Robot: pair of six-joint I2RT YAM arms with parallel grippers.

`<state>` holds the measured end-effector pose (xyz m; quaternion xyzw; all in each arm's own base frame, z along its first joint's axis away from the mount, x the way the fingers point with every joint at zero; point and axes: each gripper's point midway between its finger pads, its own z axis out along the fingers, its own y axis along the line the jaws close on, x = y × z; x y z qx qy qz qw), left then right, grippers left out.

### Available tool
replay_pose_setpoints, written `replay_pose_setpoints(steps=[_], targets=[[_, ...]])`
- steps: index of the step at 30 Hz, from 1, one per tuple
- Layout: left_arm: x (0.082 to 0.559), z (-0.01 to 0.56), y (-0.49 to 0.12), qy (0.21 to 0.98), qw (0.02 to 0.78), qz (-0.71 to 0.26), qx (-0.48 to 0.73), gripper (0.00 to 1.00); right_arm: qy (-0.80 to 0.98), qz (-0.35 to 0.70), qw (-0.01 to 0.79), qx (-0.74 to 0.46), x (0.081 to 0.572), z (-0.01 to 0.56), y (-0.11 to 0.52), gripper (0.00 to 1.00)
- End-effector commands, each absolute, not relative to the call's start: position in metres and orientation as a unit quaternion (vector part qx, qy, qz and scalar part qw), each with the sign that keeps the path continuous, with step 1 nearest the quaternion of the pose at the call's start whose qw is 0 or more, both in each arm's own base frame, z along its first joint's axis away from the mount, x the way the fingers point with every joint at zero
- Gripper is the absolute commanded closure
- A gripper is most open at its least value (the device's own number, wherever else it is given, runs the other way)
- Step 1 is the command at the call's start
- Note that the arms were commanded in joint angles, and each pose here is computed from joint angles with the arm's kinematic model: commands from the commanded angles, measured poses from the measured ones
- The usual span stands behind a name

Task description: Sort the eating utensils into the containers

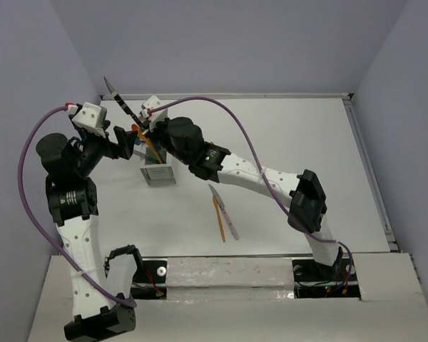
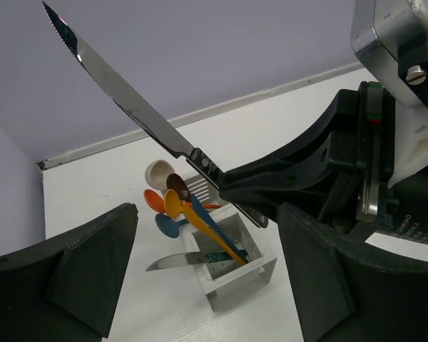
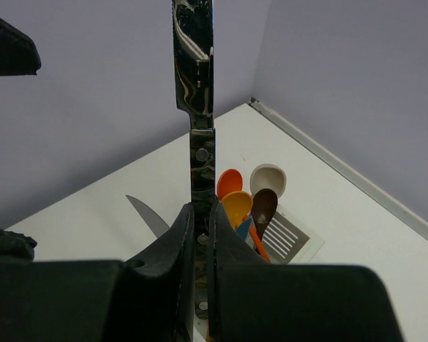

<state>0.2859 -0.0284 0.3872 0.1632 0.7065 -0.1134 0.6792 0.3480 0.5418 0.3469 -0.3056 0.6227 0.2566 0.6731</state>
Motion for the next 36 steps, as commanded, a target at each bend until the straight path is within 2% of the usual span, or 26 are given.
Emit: replay_pose_setpoints(steps=[1,9,20,25,32,36], targets=[[0.285,0.405,-0.031,0.678,0.710,-0.125,0.140,0.11,0.561,0.317,0.714,-0.273,0.335,0.418,0.539,1.00],[0.315,0.393,-0.021,0.699,0.692,-0.167,0.066,0.23,0.547,0.353,0.706,-0.278,0.318,0.422,0.542,1.00],[0.327,0.383,-0.021,0.701,0.685,-0.191,0.049,0.28,0.542,0.380,0.694,-0.283,0.305,0.420,0.547,1.00],[0.329,0.369,-0.025,0.711,0.670,-0.206,0.051,0.43,0.542,0.379,0.693,-0.287,0.305,0.416,0.549,1.00],[0.336,0.351,-0.032,0.725,0.649,-0.225,0.054,0.43,0.542,0.373,0.692,-0.295,0.307,0.411,0.552,1.00],[0.338,0.360,-0.039,0.711,0.660,-0.232,0.067,0.45,0.546,0.371,0.688,-0.303,0.306,0.404,0.554,1.00]])
